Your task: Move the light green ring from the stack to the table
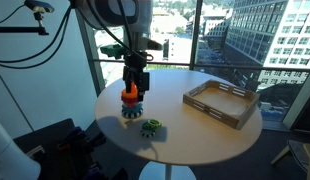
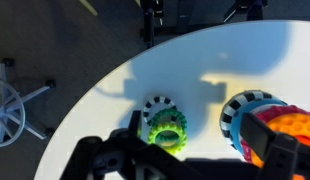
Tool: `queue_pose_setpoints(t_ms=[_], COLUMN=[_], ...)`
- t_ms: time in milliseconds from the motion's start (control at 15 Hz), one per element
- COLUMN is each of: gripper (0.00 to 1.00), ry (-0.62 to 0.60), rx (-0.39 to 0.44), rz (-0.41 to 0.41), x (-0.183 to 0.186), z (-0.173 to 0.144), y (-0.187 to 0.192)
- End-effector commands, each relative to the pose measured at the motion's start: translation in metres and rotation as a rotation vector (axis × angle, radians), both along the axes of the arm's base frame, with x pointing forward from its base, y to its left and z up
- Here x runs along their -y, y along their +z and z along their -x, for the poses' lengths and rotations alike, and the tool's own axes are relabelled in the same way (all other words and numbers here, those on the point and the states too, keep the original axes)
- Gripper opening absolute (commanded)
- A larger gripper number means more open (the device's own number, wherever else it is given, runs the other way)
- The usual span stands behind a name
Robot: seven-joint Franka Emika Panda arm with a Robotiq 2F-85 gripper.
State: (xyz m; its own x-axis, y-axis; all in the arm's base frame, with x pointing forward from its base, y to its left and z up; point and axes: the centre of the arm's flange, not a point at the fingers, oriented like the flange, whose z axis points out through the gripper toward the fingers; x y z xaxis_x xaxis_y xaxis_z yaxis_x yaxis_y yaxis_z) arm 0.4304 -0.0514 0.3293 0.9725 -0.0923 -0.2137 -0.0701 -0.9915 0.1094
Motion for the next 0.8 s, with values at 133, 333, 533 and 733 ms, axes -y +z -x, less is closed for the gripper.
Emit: queue_pose_setpoints(t_ms=[133,333,533,733], gripper=[1.00,1.00,1.00,1.00], ry=[0.052,0.080,0.078,0.071], rx=[-0.012,0.006,0.047,0.090], rz=[0.011,0.002,-0.002,-0.011], x=[-0.028,-0.043,-0.054,-0.062], z=[0.002,0.004,0.008,0.011], y=[0.060,0.085,0.109,0.121])
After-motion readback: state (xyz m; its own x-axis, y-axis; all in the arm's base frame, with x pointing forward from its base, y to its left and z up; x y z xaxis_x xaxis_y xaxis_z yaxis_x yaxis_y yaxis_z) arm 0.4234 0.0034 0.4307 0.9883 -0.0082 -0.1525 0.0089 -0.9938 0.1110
